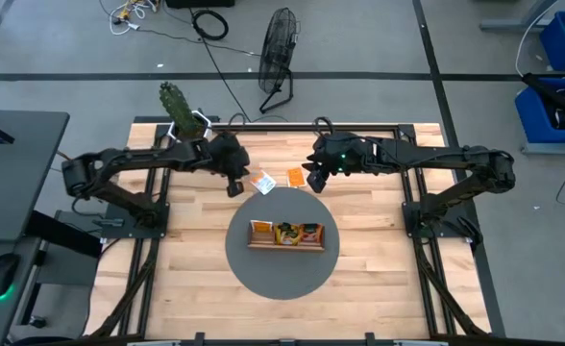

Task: Pick & Place Tea
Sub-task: Put the white orange tea bag into the left section of the wooden organizer

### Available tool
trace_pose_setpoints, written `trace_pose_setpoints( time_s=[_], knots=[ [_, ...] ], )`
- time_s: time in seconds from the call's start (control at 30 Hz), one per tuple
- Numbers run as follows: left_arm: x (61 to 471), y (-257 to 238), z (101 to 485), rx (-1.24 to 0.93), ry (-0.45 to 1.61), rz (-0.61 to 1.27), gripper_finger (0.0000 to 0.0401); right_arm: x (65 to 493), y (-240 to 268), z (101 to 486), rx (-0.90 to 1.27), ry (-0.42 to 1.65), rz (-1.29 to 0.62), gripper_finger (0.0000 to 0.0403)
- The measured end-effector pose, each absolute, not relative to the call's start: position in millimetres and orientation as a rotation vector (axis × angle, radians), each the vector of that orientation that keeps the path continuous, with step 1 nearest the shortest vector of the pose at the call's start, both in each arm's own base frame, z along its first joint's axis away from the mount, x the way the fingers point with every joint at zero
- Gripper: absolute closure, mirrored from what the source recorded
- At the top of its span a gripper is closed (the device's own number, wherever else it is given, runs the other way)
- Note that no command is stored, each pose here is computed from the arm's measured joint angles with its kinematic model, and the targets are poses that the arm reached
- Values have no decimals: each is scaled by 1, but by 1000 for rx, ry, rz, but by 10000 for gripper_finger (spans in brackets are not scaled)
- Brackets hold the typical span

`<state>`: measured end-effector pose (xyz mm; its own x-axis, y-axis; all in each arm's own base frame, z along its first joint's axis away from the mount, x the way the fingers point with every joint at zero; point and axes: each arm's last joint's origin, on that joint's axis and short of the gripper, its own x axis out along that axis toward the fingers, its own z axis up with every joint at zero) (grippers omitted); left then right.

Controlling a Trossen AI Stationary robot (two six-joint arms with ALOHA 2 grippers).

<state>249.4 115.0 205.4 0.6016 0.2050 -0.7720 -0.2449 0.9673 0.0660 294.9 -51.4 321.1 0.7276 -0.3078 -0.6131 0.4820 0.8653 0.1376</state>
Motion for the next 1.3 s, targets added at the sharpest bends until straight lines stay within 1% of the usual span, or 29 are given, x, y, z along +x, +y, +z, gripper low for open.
trace_pose_setpoints(
  time_s=[0.07,0.2,0.43,0.63,0.83,0.97,1.07,1.2,1.3],
  knots=[
    [247,112,213,-89,847,226,400,295,-51,322,257,618,-428,263],
    [244,107,226,-118,782,217,400,300,-52,320,229,614,-417,263],
    [237,97,248,-172,670,199,401,311,-53,317,242,572,-379,263],
    [226,87,278,-223,494,133,401,322,-52,314,236,539,-270,263],
    [209,78,304,-244,354,134,401,325,-52,311,221,539,-262,263],
    [199,73,315,-258,302,124,401,328,-50,316,190,484,-236,263],
    [194,70,321,-279,265,119,401,332,-46,323,161,417,-171,263],
    [189,67,334,-308,161,76,401,337,-39,326,135,359,-95,263],
    [187,66,340,-322,110,59,401,342,-33,329,110,315,-76,263]
  ],
)
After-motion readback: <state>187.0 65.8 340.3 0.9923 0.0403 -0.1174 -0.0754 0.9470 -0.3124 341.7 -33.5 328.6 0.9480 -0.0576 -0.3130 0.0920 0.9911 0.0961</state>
